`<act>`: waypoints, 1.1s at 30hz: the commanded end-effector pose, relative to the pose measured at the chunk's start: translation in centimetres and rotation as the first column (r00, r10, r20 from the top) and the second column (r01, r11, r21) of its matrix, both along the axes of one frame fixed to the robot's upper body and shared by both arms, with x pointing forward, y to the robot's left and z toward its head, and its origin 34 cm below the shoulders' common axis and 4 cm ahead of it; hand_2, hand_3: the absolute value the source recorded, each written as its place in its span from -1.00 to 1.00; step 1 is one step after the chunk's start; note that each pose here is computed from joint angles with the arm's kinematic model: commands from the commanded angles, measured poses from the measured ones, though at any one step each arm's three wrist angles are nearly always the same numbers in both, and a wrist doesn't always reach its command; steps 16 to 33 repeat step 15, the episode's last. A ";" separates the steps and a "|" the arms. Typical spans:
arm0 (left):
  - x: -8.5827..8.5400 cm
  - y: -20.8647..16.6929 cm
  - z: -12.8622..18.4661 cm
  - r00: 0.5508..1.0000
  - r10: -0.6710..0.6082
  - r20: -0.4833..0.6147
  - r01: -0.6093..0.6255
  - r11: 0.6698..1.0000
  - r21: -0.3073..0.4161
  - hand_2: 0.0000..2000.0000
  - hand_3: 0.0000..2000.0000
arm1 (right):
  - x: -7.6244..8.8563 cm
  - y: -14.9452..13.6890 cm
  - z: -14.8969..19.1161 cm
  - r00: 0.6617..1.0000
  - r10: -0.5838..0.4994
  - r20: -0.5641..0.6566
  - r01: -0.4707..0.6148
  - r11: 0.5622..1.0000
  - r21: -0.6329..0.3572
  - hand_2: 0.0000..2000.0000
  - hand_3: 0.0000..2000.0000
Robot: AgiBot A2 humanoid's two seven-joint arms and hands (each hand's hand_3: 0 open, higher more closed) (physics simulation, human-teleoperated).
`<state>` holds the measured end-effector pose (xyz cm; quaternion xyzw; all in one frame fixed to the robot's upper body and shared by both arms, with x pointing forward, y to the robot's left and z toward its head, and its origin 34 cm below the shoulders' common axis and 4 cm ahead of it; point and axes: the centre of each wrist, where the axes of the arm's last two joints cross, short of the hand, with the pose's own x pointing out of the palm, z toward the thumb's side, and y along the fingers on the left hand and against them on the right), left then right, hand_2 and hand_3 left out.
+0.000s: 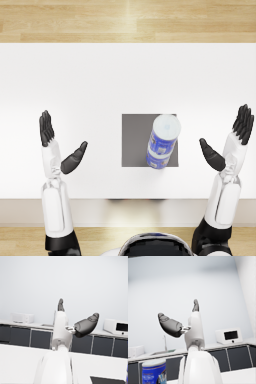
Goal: Pick up the blue can on the left and place it in the middle, then pick up the blue can on the right and place it on top of the can in the middle
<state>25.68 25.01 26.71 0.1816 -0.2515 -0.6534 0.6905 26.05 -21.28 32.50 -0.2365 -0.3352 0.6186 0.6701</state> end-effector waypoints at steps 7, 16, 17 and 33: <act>0.3 0.7 -0.9 0.999 0.025 -0.035 -0.026 0.999 -0.019 -1.00 -1.00 | 0.6 -1.5 -1.8 0.997 -0.036 -0.062 0.038 0.999 0.027 -1.00 -1.00; 0.3 0.8 -1.0 0.999 0.027 -0.039 -0.028 0.999 -0.021 -1.00 -1.00 | 0.7 -1.6 -2.0 0.997 -0.039 -0.071 0.041 0.999 0.029 -1.00 -1.00; 0.3 0.8 -1.0 0.999 0.027 -0.039 -0.028 0.999 -0.021 -1.00 -1.00 | 0.7 -1.6 -2.0 0.997 -0.039 -0.071 0.041 0.999 0.029 -1.00 -1.00; 0.3 0.8 -1.0 0.999 0.027 -0.039 -0.028 0.999 -0.021 -1.00 -1.00 | 0.7 -1.6 -2.0 0.997 -0.039 -0.071 0.041 0.999 0.029 -1.00 -1.00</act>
